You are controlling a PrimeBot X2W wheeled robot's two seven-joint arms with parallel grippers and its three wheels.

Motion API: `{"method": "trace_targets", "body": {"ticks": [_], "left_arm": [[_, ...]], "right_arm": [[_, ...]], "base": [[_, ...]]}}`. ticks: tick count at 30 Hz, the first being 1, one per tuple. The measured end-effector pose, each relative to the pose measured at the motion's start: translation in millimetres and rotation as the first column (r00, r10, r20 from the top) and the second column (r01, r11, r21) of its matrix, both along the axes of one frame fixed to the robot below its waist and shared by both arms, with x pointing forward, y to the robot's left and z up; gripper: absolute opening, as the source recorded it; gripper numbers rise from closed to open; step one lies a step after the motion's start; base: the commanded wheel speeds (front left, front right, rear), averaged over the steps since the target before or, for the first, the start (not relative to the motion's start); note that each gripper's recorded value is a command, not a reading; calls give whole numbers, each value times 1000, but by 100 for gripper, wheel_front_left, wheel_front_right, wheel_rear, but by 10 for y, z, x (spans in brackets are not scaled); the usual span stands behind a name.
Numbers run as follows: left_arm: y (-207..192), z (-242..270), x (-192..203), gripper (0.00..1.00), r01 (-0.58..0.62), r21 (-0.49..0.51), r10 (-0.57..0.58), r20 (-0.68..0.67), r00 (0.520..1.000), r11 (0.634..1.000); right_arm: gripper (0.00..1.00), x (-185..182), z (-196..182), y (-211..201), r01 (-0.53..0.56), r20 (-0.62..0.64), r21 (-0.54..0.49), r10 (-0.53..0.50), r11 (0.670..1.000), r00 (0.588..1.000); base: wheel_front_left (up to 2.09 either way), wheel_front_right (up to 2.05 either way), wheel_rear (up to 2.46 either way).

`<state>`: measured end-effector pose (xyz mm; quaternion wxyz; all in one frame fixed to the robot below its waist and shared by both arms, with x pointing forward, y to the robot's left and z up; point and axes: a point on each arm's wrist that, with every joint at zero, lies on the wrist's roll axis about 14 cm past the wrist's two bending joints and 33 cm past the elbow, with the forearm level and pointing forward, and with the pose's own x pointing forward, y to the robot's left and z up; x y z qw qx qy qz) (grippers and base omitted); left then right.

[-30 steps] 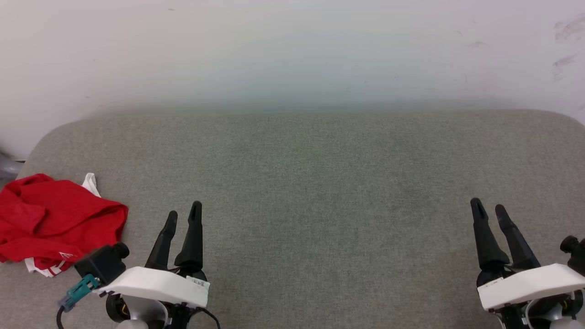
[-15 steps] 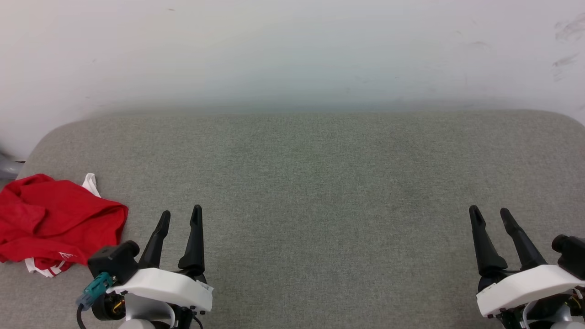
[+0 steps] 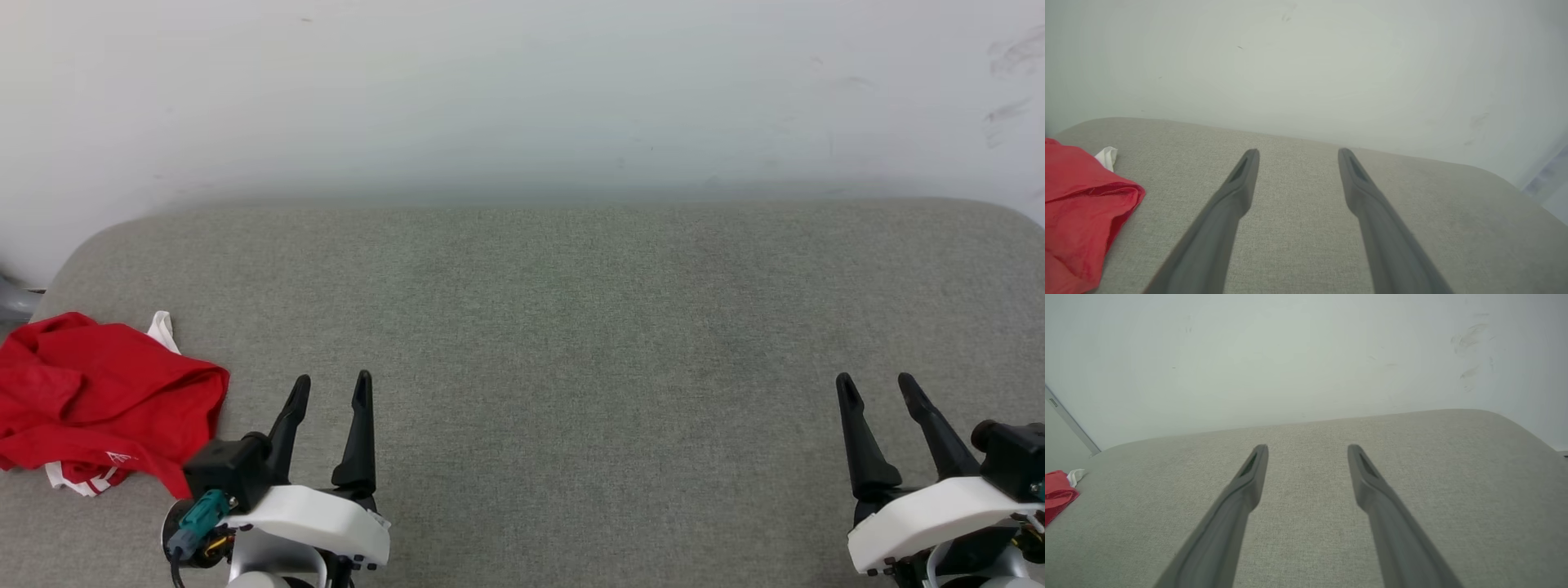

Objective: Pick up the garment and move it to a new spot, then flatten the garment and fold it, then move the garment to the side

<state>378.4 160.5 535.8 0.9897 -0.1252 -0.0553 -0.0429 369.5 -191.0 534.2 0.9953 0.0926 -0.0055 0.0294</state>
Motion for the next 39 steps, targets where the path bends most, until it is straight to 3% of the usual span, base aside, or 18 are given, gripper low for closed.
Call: {"method": "trace_targets", "body": {"ticks": [25,34,39], "left_arm": [[-32,-31,-52,100,-1,112,-2,32,1000,994],[265,-25,-177,100,-94,152,88,46,995,984],[538,8,-320,100,-179,175,170,64,983,968]], "right_arm": [[100,4,118,-21,27,51,-106,-22,994,998],[100,116,168,259,-47,72,-152,59,987,996],[100,187,146,587,-140,67,-167,153,976,986]], "base": [[0,0,0],[0,0,0],[0,0,0]]}}
